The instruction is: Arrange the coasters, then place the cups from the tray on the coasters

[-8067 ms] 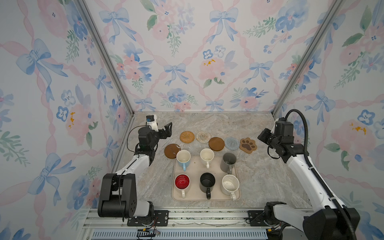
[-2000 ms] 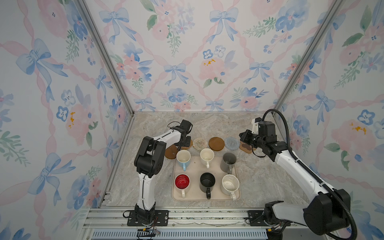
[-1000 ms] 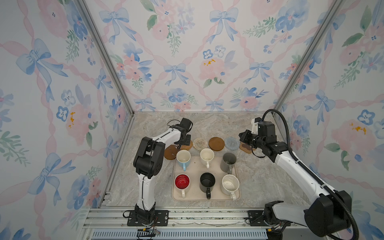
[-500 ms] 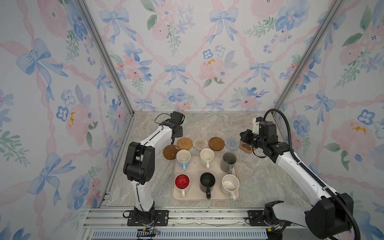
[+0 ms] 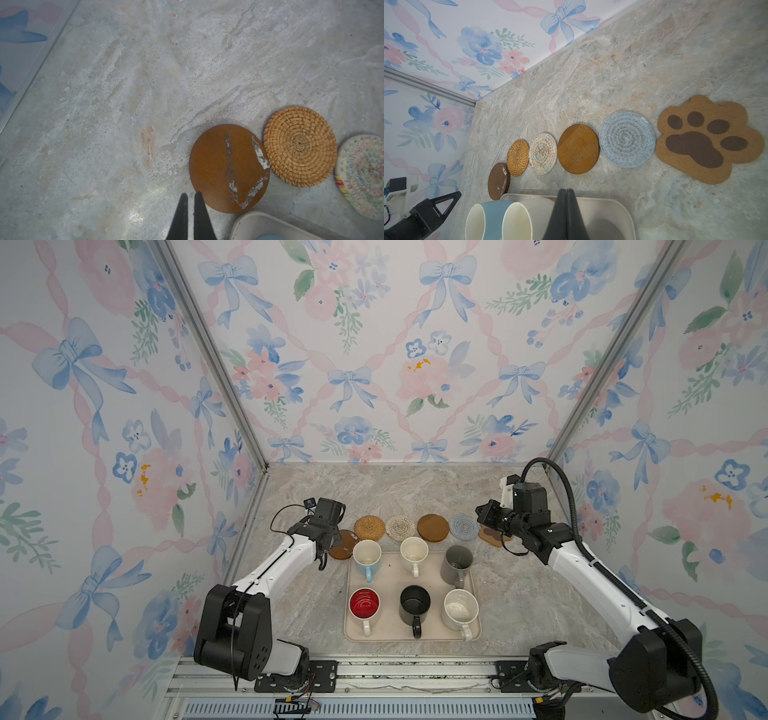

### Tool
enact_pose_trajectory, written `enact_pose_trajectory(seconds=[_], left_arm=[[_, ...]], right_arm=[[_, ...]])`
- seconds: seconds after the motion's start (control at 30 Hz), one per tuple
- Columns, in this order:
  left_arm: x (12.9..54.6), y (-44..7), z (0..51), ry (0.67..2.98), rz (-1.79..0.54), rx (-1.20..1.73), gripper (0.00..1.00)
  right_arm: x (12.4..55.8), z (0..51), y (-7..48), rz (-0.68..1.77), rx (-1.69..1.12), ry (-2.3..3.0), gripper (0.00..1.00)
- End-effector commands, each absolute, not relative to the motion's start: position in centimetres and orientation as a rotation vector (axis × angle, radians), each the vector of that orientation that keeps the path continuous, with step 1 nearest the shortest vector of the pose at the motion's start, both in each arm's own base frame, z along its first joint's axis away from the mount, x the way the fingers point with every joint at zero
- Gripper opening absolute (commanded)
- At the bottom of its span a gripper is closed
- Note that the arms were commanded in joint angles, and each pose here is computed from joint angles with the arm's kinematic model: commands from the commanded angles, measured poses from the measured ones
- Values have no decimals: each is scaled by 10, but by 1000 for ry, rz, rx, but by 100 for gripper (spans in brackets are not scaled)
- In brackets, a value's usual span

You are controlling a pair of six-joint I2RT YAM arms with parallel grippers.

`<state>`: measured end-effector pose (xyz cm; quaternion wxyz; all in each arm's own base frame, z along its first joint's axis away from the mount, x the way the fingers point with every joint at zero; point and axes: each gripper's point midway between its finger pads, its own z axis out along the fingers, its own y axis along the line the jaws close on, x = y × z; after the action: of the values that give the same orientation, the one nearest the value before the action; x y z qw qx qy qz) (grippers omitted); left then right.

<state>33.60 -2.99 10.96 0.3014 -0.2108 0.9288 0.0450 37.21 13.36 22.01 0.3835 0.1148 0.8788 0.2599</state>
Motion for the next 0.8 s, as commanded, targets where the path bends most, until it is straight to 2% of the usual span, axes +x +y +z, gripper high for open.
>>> enact_pose_trajectory(seconds=[0.0, 0.13, 0.4, 0.77], left_arm=[[324, -31, 101, 2441, 34, -686, 0], [316, -46, 85, 2490, -62, -693, 0], [290, -49, 41, 2561, -60, -775, 0], [305, -73, 16, 2584, -202, -779, 0]], right_arm=[[378, 228, 146, 692, 259, 2225, 0], [381, 222, 149, 688, 252, 2244, 0], [383, 217, 147, 660, 255, 2259, 0], [385, 208, 142, 623, 265, 2292, 0]])
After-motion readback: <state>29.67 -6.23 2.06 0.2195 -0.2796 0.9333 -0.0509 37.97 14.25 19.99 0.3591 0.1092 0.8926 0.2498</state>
